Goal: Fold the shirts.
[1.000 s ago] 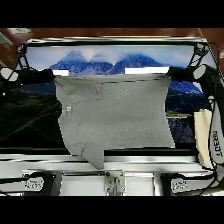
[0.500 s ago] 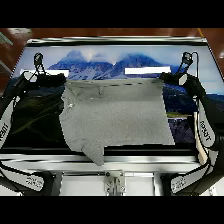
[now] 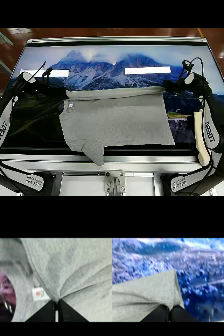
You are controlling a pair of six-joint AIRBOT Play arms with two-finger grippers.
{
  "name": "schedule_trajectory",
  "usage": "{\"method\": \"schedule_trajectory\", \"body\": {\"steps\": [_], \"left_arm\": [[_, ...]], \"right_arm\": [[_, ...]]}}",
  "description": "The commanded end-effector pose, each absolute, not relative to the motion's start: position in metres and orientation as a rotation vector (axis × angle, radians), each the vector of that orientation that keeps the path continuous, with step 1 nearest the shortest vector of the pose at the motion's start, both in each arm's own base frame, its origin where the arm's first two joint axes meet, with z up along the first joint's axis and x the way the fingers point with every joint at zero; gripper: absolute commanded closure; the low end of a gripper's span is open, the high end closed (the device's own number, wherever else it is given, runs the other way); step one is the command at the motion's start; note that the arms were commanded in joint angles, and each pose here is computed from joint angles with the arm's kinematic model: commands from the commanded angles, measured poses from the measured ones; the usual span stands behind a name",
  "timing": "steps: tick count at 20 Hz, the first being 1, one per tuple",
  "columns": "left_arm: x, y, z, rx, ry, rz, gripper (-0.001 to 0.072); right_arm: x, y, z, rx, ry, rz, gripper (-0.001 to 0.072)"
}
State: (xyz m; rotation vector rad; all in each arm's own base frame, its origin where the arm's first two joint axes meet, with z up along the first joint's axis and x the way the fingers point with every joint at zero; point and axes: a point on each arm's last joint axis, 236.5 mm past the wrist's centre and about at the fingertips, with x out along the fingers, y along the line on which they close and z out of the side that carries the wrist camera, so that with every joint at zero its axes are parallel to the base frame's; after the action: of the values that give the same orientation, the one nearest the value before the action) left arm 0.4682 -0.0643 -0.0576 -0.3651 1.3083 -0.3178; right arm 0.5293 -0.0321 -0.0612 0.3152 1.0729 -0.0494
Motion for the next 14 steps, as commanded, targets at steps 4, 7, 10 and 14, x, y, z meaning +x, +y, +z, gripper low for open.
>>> {"method": "schedule_trajectory", "body": {"steps": [4, 7, 10, 14], "left_arm": [[0.432, -0.062, -0.067, -0.353, 1.465, -0.345, 0.0668], [0.427, -0.065, -0.082, -0.401, 1.519, -0.313, 0.0668], [0.421, -0.071, -0.090, -0.405, 1.560, -0.319, 0.0667], [0.421, -0.070, -0.090, -0.433, 1.567, -0.292, 0.0667]], "right_arm": [[0.485, -0.047, -0.082, 0.304, 1.269, -0.070, 0.0658], [0.473, -0.043, -0.100, 0.315, 1.341, -0.066, 0.0659], [0.467, -0.041, -0.111, 0.320, 1.381, -0.065, 0.0658], [0.468, -0.040, -0.110, 0.353, 1.378, -0.085, 0.0658]]}}
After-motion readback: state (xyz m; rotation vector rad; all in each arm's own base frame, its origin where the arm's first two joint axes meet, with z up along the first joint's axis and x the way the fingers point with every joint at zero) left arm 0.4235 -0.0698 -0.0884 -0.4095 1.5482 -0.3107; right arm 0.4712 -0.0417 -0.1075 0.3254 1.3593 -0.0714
